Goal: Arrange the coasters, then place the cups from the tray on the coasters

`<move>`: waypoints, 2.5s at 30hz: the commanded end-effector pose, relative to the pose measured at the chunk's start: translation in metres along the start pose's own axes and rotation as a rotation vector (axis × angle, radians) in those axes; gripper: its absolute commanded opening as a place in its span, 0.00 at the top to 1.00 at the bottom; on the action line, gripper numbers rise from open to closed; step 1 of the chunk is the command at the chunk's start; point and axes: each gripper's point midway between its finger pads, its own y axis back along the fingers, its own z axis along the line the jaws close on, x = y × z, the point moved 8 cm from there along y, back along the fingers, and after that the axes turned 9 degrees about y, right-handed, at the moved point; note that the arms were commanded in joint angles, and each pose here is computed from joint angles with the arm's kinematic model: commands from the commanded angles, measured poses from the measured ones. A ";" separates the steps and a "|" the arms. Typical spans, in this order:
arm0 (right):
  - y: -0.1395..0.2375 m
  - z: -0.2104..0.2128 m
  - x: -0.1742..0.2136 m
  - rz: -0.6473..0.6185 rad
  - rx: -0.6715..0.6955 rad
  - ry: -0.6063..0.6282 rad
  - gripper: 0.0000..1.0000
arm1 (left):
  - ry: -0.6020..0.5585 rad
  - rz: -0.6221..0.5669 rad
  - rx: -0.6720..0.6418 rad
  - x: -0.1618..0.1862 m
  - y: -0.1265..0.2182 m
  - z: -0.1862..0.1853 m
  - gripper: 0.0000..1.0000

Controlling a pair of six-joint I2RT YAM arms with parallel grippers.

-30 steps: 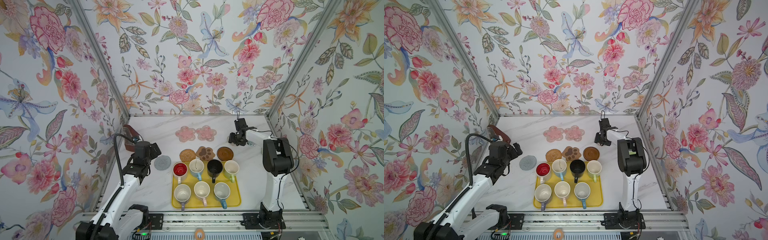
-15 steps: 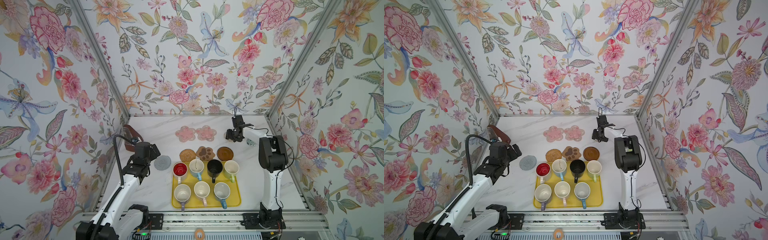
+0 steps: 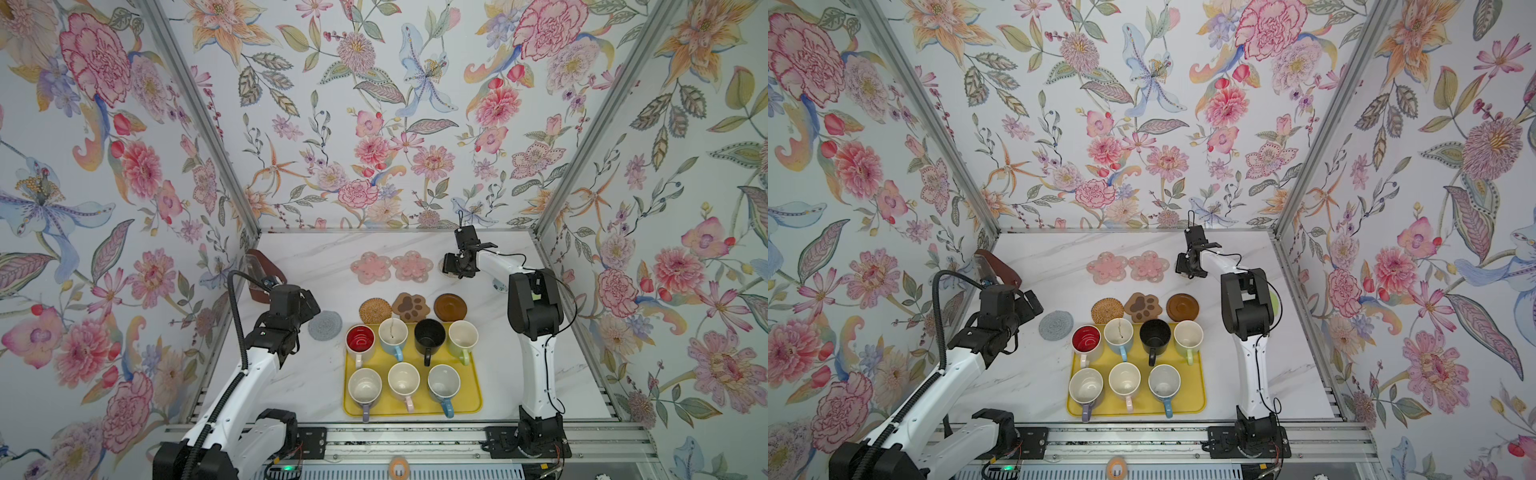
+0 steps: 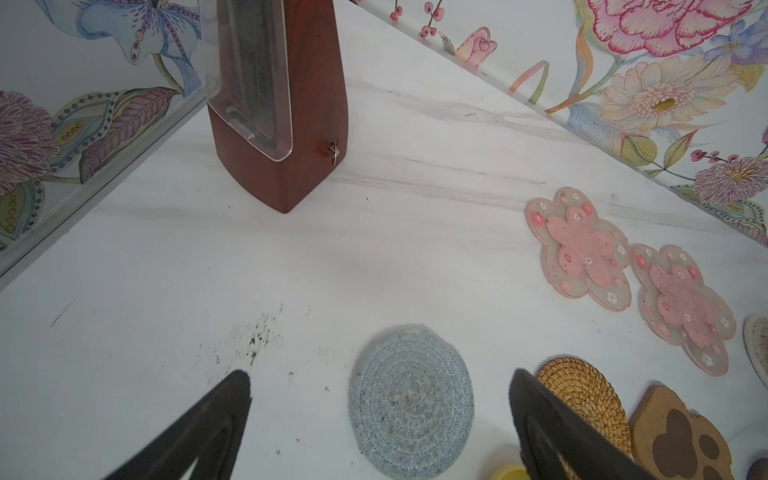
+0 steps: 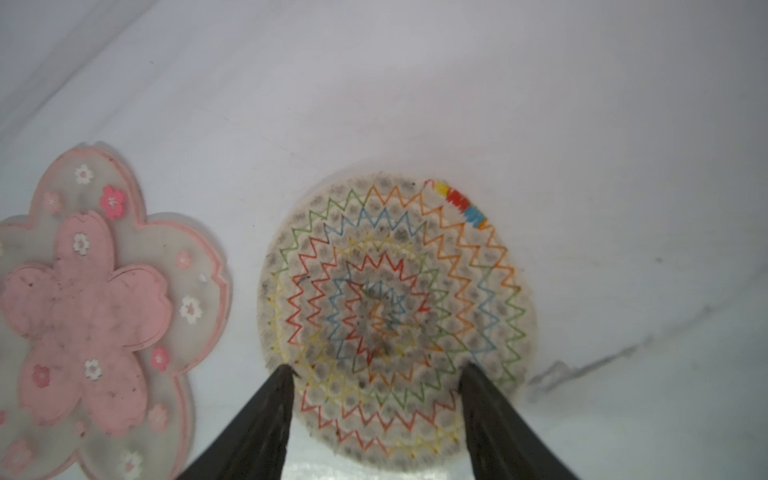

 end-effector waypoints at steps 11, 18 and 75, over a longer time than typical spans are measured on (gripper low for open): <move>-0.025 0.009 0.025 0.137 -0.027 0.011 0.34 | 0.033 0.011 -0.026 -0.004 -0.002 0.001 0.01; 0.024 0.004 -0.006 0.030 -0.027 0.008 0.27 | 0.045 0.035 -0.031 0.004 -0.005 0.005 0.01; 0.192 -0.030 0.109 -0.323 -0.006 -0.154 0.01 | 0.002 0.481 -0.033 0.088 -0.076 -0.030 0.24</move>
